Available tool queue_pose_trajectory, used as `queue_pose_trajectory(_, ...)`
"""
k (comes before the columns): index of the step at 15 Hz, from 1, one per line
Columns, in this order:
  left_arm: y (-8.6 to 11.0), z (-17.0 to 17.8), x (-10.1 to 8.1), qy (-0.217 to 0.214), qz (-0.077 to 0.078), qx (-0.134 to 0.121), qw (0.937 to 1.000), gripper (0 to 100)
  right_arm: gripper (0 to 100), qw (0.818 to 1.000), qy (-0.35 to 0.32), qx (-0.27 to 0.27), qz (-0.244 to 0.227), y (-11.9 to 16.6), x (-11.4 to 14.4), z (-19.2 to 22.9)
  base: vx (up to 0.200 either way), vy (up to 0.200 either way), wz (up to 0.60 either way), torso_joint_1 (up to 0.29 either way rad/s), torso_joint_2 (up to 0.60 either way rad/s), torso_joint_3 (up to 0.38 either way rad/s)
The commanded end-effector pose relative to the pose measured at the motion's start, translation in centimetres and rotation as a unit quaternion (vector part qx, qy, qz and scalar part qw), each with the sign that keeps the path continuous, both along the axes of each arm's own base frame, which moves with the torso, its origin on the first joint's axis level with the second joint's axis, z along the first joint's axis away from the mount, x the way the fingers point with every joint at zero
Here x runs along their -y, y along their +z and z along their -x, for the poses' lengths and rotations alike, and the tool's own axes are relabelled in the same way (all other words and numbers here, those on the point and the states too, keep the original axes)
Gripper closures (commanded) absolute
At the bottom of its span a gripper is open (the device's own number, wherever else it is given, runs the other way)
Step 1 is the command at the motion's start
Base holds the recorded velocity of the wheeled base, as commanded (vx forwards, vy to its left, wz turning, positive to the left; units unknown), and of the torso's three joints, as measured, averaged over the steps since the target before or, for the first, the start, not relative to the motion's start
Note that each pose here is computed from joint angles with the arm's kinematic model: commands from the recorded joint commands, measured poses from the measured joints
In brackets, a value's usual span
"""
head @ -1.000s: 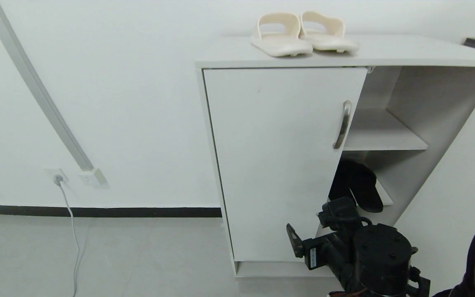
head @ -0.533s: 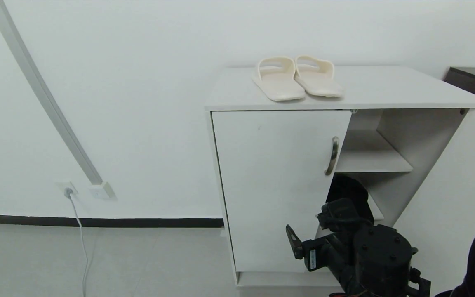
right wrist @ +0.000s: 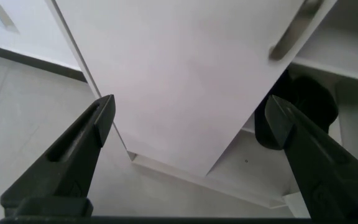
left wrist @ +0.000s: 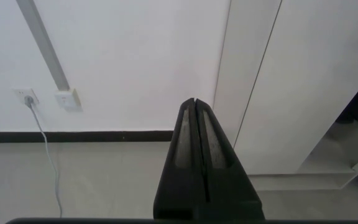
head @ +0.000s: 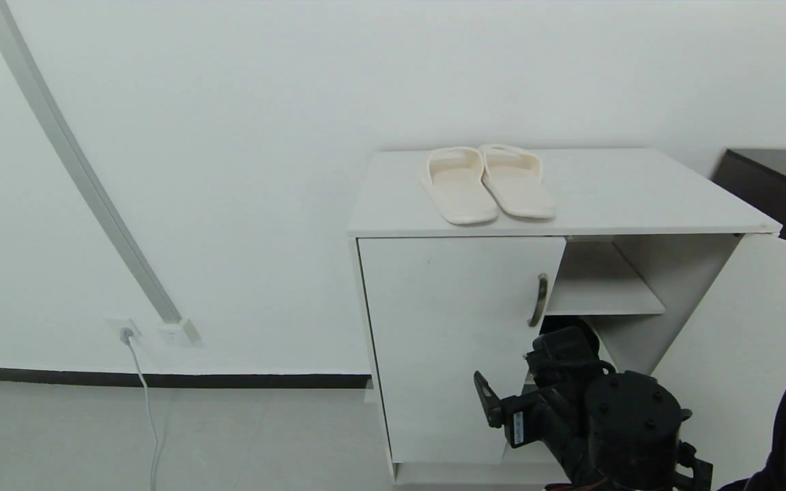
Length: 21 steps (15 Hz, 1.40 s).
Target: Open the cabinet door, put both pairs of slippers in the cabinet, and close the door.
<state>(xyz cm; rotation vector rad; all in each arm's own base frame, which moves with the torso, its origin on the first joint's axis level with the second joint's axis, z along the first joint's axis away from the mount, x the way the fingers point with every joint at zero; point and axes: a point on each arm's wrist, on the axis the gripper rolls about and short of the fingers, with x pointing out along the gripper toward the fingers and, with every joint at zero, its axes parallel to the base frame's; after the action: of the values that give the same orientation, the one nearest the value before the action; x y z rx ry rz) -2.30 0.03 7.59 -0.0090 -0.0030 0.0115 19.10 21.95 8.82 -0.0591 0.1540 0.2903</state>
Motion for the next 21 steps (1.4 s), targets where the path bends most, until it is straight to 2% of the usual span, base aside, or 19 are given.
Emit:
queue_pose_trajectory(1,0.0,-0.01,0.0,0.0,0.0,-0.001,1.0,100,0,1.0,0.0,-0.001,0.0,-0.06,0.0,-0.04,0.0,0.0,0.0,0.198,-0.51,-0.315)
queue_pose_trajectory(14,0.0,-0.01,0.0,0.0,0.0,-0.001,1.0,100,0,1.0,-0.002,-0.003,0.002,-0.23,0.02,-0.14,0.0,0.0,0.0,0.234,-0.56,-0.325)
queue_pose_trajectory(21,-0.04,-0.02,-0.01,0.001,0.002,-0.001,1.0,100,0,1.0,0.003,-0.01,0.007,-0.78,-0.12,-0.23,0.0,0.0,0.0,0.187,-0.41,-0.222)
